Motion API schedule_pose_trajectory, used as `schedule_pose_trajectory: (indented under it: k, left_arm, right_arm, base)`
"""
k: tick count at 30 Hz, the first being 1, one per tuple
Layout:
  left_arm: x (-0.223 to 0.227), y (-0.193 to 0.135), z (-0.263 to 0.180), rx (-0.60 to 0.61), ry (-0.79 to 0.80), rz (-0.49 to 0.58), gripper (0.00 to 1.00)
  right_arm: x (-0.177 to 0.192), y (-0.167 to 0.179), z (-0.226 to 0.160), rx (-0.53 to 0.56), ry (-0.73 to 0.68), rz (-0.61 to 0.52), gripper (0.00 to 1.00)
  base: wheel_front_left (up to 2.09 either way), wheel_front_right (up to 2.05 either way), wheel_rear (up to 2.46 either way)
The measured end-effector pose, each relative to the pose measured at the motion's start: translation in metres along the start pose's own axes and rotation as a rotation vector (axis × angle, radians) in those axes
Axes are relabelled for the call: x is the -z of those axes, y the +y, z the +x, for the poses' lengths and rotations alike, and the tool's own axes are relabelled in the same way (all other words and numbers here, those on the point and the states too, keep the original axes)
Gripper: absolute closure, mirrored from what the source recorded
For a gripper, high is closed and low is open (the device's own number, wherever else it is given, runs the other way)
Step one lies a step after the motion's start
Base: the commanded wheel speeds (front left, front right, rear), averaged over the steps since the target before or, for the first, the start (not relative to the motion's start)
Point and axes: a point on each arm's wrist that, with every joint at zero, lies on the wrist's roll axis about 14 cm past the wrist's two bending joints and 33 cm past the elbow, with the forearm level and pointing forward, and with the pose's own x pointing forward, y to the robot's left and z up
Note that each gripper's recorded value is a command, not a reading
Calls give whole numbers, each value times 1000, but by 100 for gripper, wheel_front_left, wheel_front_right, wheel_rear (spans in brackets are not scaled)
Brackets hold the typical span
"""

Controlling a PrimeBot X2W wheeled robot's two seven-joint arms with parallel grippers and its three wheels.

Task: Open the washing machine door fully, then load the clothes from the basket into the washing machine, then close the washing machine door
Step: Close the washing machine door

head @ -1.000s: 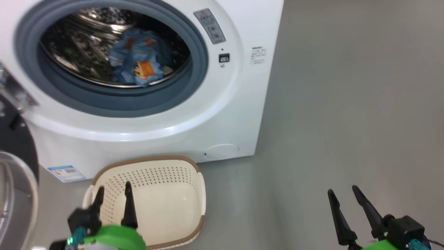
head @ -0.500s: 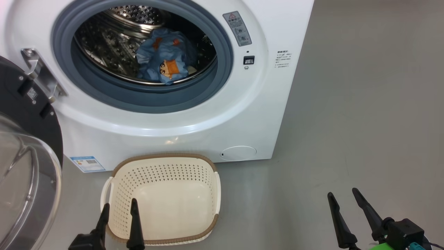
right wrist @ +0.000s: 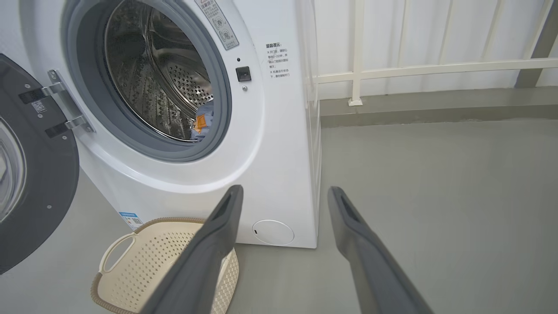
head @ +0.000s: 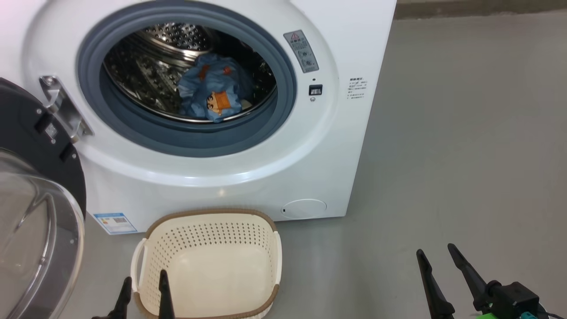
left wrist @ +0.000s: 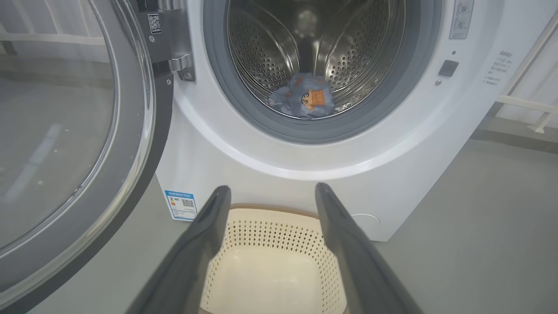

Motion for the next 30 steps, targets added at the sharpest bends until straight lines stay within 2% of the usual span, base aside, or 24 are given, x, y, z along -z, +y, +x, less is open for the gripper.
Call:
schedule_pose_trajectory:
  k: [30]
  left_arm:
    - [-11, 0, -4, 11, -36, 5, 0]
  right_arm:
    - [-2, 0, -18, -3, -3, -14, 0]
  base:
    - [-1, 1, 0]
